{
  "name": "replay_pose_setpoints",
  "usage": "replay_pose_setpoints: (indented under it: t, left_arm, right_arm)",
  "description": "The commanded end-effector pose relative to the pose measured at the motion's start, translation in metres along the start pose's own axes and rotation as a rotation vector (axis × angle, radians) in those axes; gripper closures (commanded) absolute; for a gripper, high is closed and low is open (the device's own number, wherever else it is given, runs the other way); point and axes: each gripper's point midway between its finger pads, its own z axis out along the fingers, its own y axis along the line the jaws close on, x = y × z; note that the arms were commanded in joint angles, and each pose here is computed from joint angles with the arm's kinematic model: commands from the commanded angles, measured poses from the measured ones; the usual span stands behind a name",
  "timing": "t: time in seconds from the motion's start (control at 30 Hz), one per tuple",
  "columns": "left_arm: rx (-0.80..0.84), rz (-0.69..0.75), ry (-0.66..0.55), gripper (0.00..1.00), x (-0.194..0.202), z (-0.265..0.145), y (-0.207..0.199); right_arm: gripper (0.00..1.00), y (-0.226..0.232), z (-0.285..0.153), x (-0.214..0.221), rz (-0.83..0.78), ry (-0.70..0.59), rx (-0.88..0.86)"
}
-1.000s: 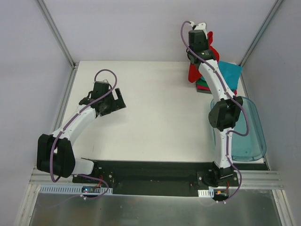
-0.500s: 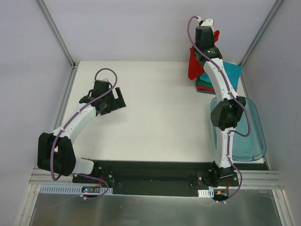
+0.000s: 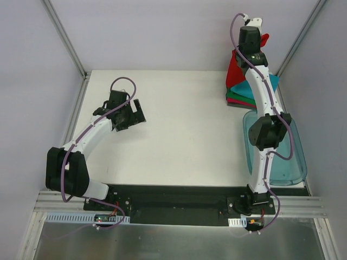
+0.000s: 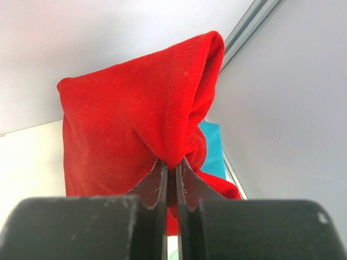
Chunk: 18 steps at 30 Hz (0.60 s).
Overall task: Fold and stack the t-shirts
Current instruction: Put the neatly folded tshirt into the corner of the board with the right arm
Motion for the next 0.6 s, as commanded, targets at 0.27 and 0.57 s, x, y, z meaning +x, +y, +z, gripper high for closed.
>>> replay_pose_setpoints:
  t: [0.27,0.57]
  left_arm:
    - [0.025,-0.008,-0.005,0.01,-0.009,-0.003,-0.007]
    - [0.012,-0.007,0.014,0.01,-0.005,0.004,-0.004]
  right_arm:
    - [0.99,-0.045,-0.008,-0.012,0.143,-0.019,0.025]
    - [0.99,-0.053,0.037,0.051,0.117,0.12,0.079]
